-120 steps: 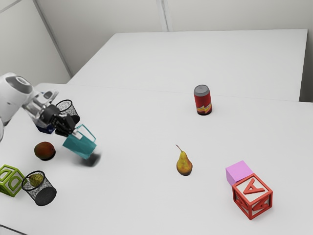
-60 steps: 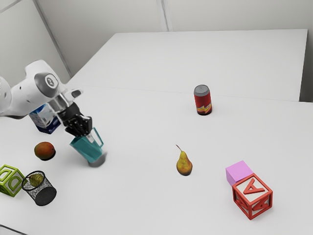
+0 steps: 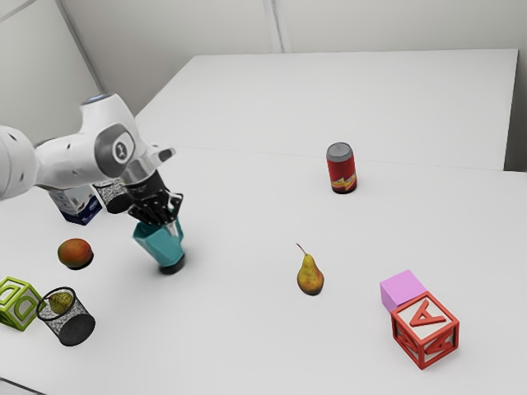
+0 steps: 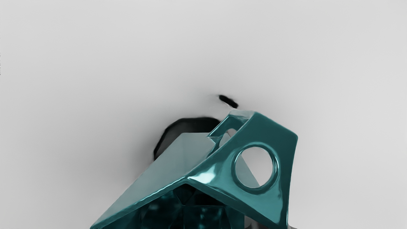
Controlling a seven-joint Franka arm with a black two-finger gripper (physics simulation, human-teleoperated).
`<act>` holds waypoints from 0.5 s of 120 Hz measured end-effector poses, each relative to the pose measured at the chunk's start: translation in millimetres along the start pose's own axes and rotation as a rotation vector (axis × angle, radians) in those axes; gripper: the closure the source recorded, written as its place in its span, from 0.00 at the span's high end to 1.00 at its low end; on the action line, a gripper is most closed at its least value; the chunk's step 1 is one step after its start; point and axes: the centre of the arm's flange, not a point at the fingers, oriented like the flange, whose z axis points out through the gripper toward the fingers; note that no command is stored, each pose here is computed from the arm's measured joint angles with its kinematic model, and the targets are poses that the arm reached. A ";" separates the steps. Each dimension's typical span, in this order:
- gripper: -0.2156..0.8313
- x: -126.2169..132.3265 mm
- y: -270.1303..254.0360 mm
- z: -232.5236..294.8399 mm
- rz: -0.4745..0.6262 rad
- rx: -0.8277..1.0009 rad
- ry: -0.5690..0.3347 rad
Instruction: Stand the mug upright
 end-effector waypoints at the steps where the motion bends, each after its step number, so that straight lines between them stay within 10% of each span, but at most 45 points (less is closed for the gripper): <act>1: 0.05 0.1 0.8 -0.1 -0.004 0.001 0.003; 60: 0.05 2.0 18.6 3.1 -0.214 0.054 0.069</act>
